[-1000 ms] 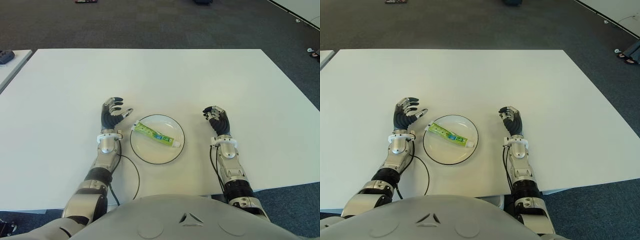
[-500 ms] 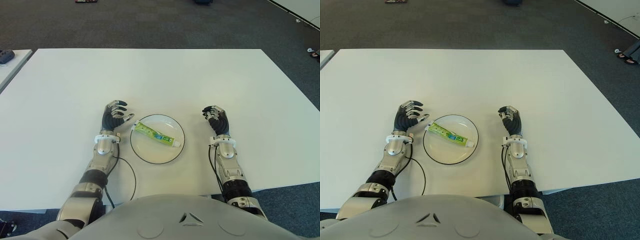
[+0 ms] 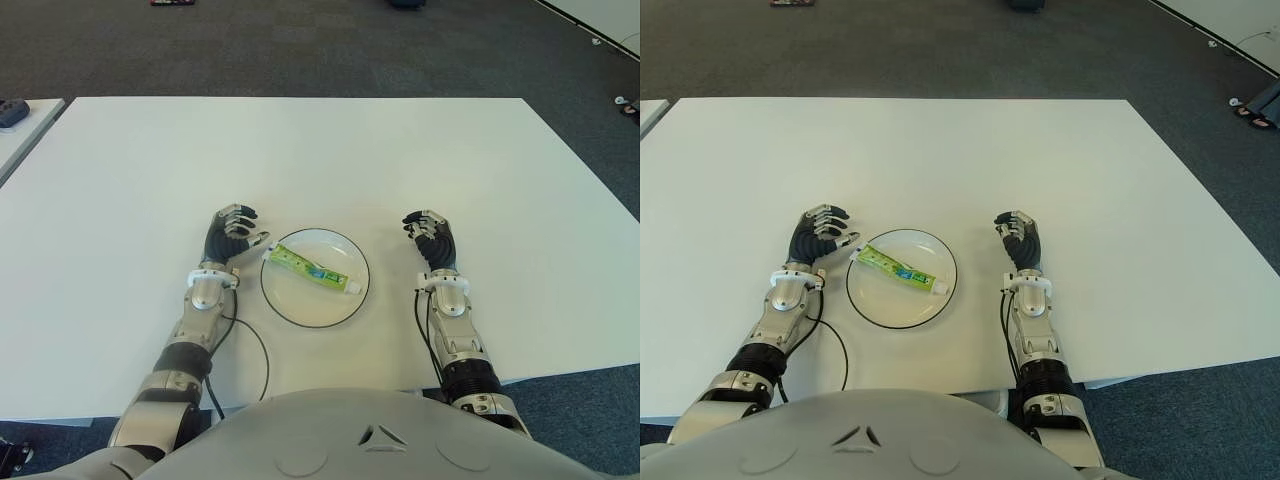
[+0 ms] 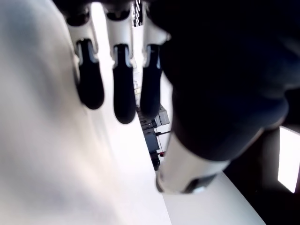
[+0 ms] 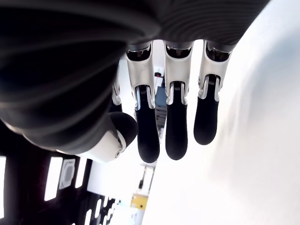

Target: Put the toothpaste on the table into the plate.

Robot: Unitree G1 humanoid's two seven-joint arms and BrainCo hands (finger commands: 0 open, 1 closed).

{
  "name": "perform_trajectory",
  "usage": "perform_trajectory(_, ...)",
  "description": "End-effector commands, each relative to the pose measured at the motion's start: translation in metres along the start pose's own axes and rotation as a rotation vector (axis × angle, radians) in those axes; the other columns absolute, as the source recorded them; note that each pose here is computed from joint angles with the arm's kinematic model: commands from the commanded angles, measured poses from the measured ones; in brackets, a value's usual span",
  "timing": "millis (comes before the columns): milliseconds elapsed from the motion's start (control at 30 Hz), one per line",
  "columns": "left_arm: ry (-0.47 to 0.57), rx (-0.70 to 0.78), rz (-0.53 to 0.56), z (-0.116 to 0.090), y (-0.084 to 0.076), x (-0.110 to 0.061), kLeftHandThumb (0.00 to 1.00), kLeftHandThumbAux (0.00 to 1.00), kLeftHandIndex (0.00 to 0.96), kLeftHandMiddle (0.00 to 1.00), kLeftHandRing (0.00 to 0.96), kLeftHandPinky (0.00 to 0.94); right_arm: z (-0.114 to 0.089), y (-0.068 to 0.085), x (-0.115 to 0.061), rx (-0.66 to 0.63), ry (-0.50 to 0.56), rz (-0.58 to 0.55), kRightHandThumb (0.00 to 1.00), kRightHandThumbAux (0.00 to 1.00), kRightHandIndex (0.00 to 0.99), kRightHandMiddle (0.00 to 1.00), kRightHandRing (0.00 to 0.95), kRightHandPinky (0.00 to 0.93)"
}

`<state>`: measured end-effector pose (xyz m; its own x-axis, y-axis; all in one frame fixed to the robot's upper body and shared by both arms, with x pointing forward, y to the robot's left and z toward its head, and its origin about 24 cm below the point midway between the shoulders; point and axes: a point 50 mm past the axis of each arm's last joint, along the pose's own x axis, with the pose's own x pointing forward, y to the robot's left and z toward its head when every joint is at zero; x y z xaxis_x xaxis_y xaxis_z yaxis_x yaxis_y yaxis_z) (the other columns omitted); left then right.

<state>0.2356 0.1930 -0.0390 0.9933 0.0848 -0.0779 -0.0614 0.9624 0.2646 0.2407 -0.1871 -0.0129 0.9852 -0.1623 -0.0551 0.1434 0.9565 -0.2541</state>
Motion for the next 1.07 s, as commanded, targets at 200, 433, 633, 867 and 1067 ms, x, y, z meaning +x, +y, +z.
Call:
perform_trajectory(200, 0.066, 0.043, -0.033, -0.007, 0.001, -0.012, 0.026, 0.998, 0.407, 0.474, 0.493, 0.495, 0.003, 0.003, -0.001, 0.013, -0.018, -0.001, 0.712, 0.732, 0.423, 0.465, 0.451, 0.452)
perform_trajectory(433, 0.040, 0.037, -0.011, -0.004, 0.002, -0.014, 0.003, 0.998, 0.417, 0.482, 0.511, 0.520, 0.005, 0.002, -0.002, 0.026, -0.030, 0.003, 0.712, 0.732, 0.423, 0.463, 0.447, 0.450)
perform_trajectory(633, 0.029, 0.001, 0.046, -0.003, 0.003, -0.017, 0.002, 0.998, 0.427, 0.484, 0.517, 0.525, 0.007, 0.003, -0.003, 0.033, -0.034, 0.005, 0.712, 0.733, 0.423, 0.462, 0.446, 0.454)
perform_trajectory(867, 0.008, -0.022, 0.097, -0.002, 0.004, -0.019, 0.040, 0.998, 0.459, 0.498, 0.523, 0.531, 0.008, 0.004, -0.004, 0.036, -0.035, 0.010, 0.713, 0.733, 0.422, 0.458, 0.441, 0.448)
perform_trajectory(1067, -0.023, -0.055, 0.151, -0.002, 0.006, -0.021, 0.534, 0.793, 0.442, 0.512, 0.525, 0.520, 0.009, 0.006, -0.005, 0.036, -0.028, 0.028, 0.713, 0.733, 0.422, 0.456, 0.442, 0.453)
